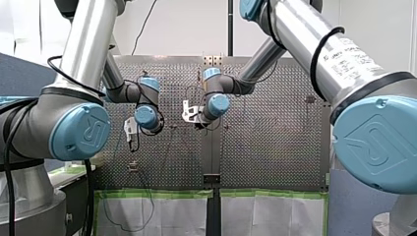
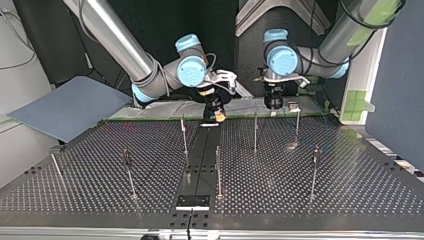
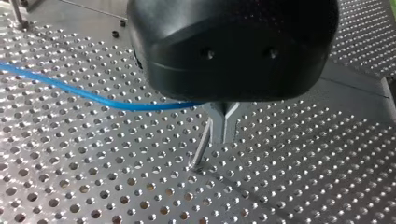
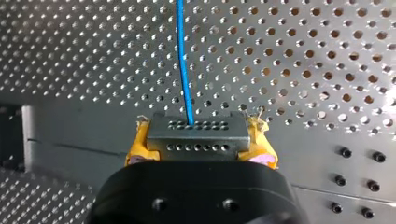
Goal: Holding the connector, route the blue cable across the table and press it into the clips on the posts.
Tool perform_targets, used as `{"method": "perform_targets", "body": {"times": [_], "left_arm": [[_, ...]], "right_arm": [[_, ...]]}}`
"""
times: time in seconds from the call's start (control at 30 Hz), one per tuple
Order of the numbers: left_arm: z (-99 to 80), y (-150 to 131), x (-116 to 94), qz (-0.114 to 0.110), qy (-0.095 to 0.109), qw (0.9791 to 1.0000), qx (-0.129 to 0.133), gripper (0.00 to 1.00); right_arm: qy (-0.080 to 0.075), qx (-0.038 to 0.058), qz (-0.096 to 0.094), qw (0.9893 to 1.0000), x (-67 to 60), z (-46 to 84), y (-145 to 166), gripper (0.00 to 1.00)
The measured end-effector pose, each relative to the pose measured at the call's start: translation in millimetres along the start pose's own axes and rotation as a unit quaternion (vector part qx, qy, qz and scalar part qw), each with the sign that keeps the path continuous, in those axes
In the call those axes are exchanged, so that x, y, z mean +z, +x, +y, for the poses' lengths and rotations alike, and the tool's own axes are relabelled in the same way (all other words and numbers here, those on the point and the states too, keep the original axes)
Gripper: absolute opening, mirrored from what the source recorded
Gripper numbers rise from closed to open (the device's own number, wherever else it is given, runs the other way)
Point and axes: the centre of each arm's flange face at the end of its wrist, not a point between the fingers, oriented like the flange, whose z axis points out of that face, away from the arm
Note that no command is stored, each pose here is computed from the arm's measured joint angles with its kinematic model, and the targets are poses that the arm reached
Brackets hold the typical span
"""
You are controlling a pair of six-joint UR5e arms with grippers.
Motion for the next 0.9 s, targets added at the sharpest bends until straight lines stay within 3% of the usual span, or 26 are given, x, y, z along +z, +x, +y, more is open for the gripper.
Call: {"method": "perform_targets", "body": {"times": [0.3, 0.5, 0.9], "left_arm": [[1.6, 10.2, 21.9, 0.005, 0.005, 1.0, -0.002, 0.0], [5.0, 15.5, 32.1, 0.006, 0.002, 1.0, -0.005, 0.0], [9.5, -2.2, 55.5, -0.017, 0.011, 0.9995, -0.024, 0.0]], "right_arm": [[0.02, 0.0178, 0.021, 0.9994, 6.7, 2.5, 4.1, 0.0], [0.018, 0.0209, 0.019, 0.9994, 9.7, 7.5, 0.9, 0.0], [0.007, 0.0248, 0.015, 0.9996, 16.5, 24.1, -5.8, 0.0]]}}
